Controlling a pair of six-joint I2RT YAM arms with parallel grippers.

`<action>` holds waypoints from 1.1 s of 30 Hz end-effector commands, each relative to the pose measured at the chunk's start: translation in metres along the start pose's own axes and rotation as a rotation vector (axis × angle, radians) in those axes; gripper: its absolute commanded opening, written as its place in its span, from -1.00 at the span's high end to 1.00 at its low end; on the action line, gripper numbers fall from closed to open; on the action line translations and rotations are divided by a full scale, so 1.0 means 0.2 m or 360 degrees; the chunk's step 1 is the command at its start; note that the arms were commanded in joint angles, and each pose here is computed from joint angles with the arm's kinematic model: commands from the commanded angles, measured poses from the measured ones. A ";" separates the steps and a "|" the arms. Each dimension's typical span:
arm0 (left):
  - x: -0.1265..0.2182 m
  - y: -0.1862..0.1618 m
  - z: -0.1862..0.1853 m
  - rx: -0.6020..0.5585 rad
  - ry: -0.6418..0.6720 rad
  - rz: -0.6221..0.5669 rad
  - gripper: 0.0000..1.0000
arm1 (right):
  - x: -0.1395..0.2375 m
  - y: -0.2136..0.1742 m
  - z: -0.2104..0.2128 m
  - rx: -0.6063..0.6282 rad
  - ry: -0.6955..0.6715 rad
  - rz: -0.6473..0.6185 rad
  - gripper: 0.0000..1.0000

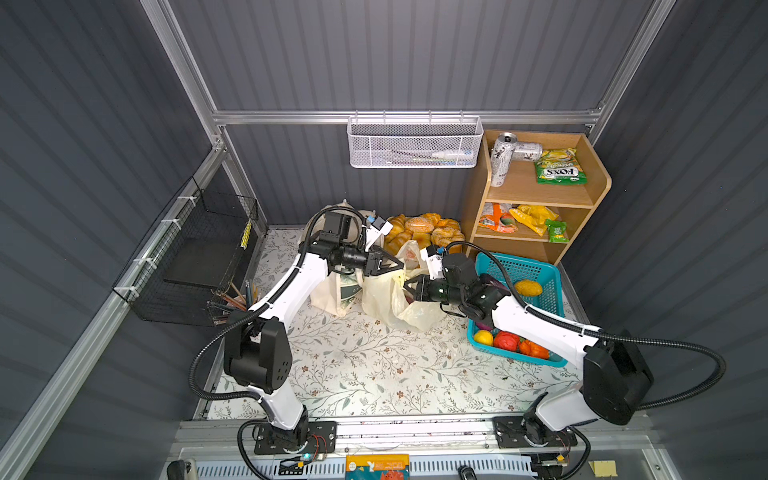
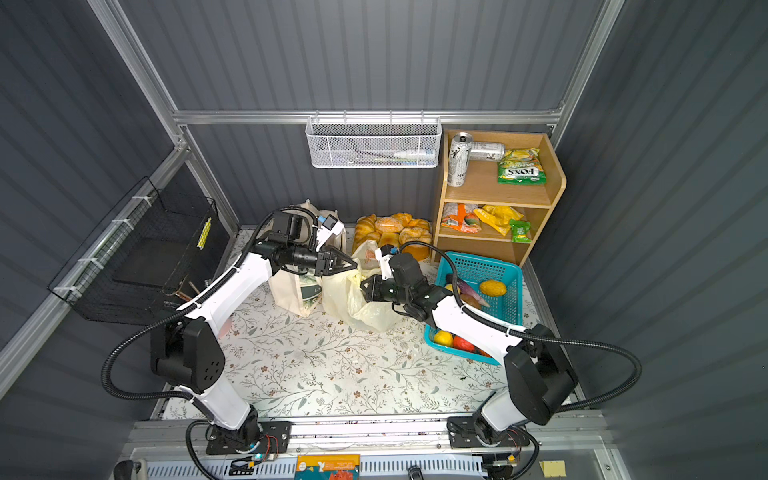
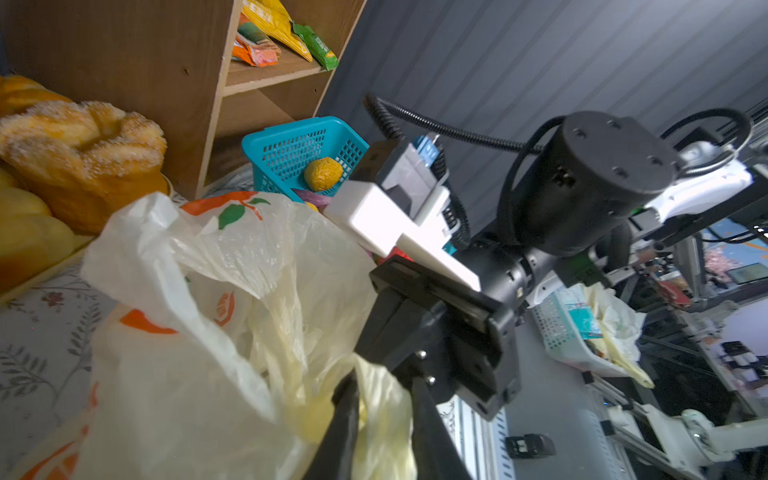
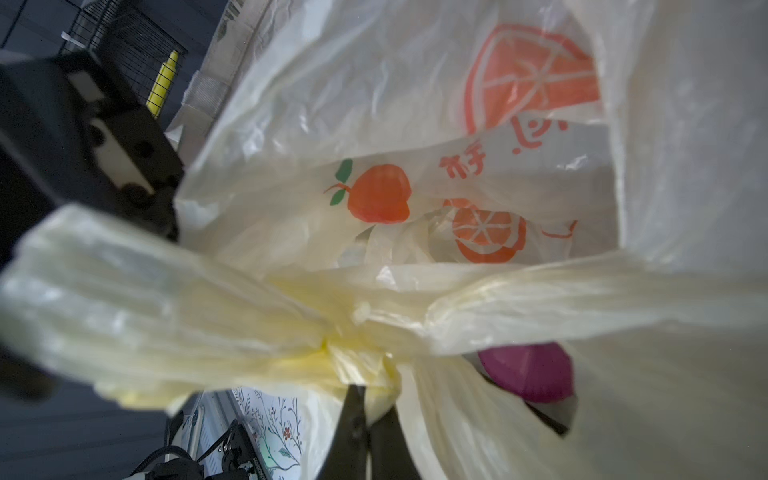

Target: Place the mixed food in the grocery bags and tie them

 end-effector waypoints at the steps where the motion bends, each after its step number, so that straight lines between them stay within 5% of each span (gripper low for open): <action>1: 0.03 -0.07 -0.08 -0.0040 -0.0082 0.0100 0.48 | -0.01 -0.07 -0.06 -0.0019 -0.0068 0.0084 1.00; 13: 0.01 -0.10 -0.04 -0.0030 0.0081 0.0175 0.34 | -0.01 -0.08 -0.06 -0.0027 -0.0051 0.0091 1.00; 24: -0.10 -0.26 0.04 -0.0010 0.0273 0.0438 0.24 | 0.00 -0.11 -0.06 -0.0049 -0.0033 0.0106 1.00; 30: -0.09 -0.20 0.00 -0.0080 0.0287 0.0360 0.24 | 0.07 -0.17 0.00 -0.0085 0.0022 0.0111 1.00; 33: -0.03 -0.13 0.02 -0.0145 0.0467 0.0287 0.25 | 0.08 -0.17 -0.01 -0.0077 0.0002 0.0104 1.00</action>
Point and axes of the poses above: each gripper's point midway between its finger pads, its own x axis back along the fingers, its own z axis along the line the jaws close on, y = z × x, the point moved 2 cm from there along x, back along the fingers, and after that the axes turned 4 degrees about x, right-handed, at the moved point
